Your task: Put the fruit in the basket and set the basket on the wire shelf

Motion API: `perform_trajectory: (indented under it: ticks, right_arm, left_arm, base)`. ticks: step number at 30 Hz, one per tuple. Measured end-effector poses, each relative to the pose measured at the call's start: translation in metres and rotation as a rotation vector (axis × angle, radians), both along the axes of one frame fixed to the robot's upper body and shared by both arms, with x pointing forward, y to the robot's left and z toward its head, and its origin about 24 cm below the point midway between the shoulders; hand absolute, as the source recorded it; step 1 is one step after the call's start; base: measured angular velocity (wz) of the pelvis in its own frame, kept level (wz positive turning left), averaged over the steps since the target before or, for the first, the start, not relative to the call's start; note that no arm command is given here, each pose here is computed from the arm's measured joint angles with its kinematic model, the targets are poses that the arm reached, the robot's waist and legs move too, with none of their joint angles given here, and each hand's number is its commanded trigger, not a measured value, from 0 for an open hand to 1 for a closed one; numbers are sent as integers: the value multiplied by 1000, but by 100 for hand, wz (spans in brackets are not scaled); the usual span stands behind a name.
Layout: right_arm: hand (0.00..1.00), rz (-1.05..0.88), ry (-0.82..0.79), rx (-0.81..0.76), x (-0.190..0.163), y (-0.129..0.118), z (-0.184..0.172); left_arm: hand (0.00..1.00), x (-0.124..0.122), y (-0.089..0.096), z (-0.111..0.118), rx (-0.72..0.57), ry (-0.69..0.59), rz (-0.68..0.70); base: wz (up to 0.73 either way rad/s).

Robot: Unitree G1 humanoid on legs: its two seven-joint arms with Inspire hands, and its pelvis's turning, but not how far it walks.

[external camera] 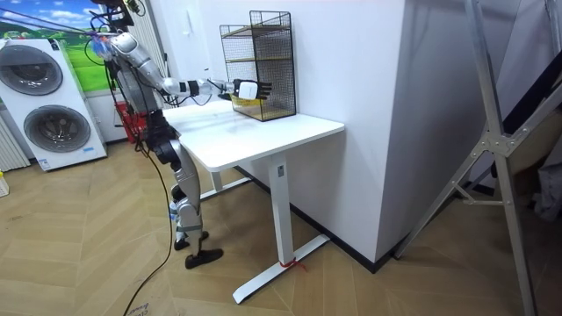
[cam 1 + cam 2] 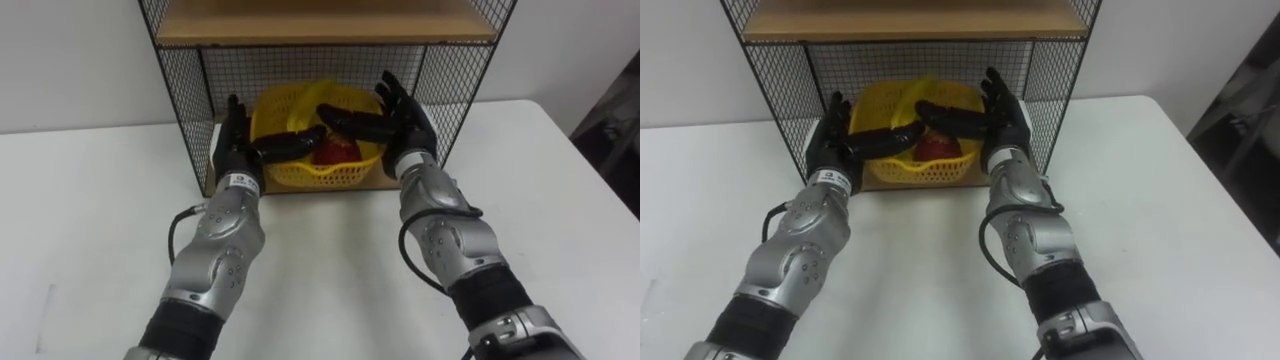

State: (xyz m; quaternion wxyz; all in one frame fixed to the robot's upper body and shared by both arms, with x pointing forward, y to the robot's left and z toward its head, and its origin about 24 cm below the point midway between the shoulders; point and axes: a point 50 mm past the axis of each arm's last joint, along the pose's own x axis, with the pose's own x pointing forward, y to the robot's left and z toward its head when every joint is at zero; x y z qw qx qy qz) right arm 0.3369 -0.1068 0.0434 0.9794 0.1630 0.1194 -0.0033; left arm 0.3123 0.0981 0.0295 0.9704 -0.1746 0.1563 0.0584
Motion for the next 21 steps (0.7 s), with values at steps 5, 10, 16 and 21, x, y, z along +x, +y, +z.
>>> perform_trajectory:
  ticks: [5,10,16,21]
  right_arm:
    - [0,4,49,-16,-1,-2,-6]
    - [0,-3,91,-18,-2,-5,-14]
    - [0,-30,120,-7,-1,-12,-19]
    - [0,-67,167,2,8,-19,-21]
  left_arm:
    - [0,1,0,-10,0,56,6]
    - [0,4,3,-15,2,90,14]
    - [0,9,6,-17,0,115,14]
    - [0,13,9,-16,2,125,1]
  base:
    - [0]
    - [0]
    - [0]
    - [0]
